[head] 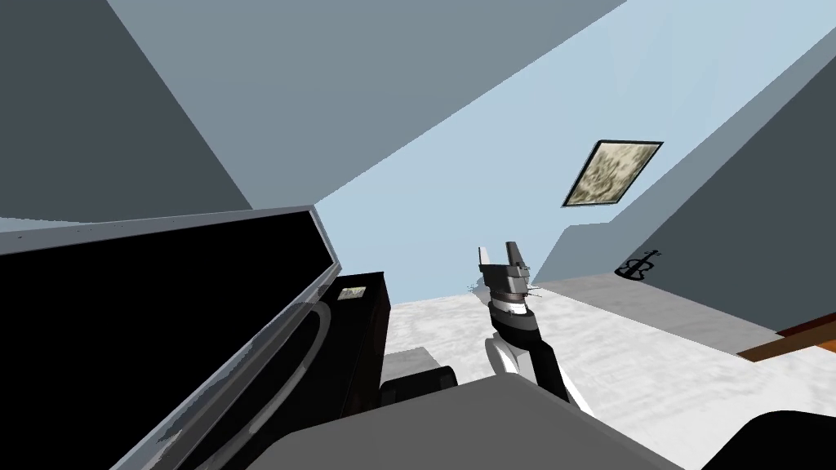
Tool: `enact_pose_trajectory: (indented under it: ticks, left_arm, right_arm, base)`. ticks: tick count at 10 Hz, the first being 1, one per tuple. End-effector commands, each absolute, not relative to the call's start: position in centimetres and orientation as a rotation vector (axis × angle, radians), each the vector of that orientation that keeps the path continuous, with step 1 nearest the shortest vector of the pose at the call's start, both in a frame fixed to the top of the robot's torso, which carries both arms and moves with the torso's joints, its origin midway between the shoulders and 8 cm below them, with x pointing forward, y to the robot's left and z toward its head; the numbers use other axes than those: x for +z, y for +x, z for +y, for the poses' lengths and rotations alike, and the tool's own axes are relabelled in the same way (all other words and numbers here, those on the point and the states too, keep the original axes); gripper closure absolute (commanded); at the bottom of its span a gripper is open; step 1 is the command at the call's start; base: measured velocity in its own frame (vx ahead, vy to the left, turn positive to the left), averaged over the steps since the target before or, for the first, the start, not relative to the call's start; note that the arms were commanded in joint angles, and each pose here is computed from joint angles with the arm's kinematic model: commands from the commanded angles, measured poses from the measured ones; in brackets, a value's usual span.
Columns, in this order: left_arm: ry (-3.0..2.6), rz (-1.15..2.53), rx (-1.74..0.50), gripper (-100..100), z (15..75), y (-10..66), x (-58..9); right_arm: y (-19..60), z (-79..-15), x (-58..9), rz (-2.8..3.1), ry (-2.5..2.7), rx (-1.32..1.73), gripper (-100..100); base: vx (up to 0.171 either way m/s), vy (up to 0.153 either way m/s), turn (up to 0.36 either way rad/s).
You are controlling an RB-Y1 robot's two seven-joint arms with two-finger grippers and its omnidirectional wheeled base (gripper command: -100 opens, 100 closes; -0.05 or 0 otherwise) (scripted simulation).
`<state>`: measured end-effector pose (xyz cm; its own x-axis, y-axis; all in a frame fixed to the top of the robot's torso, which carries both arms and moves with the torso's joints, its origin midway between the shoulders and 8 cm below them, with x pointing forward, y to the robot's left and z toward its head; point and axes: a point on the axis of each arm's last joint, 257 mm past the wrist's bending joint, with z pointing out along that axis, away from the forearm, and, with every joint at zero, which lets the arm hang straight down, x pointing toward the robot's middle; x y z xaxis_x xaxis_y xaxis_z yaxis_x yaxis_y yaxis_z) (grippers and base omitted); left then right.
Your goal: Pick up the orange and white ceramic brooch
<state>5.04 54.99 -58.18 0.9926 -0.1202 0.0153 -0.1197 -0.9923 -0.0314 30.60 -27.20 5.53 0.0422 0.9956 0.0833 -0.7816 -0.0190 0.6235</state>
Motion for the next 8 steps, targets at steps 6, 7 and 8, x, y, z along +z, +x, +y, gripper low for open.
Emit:
enact_pose_trajectory:
  ticks: [6,7,8]
  left_arm:
    - [-3.108,0.196,-0.023,-100,53.0,4.7,-59.9]
    - [-3.106,0.196,-0.025,100,53.0,4.8,-60.0]
    - [-3.105,0.196,-0.025,100,53.0,4.8,-60.0]
  right_arm:
    - [30.6,-27.2,5.5,0.453,0.600,1.492,0]
    - [30.6,-27.2,5.5,0.452,0.600,1.492,0]
    - [30.6,-27.2,5.5,0.452,0.600,1.492,0]
  base:
    - [0.021,0.033,0.018]
    - [0.000,0.000,0.000]
    - [0.000,0.000,0.000]
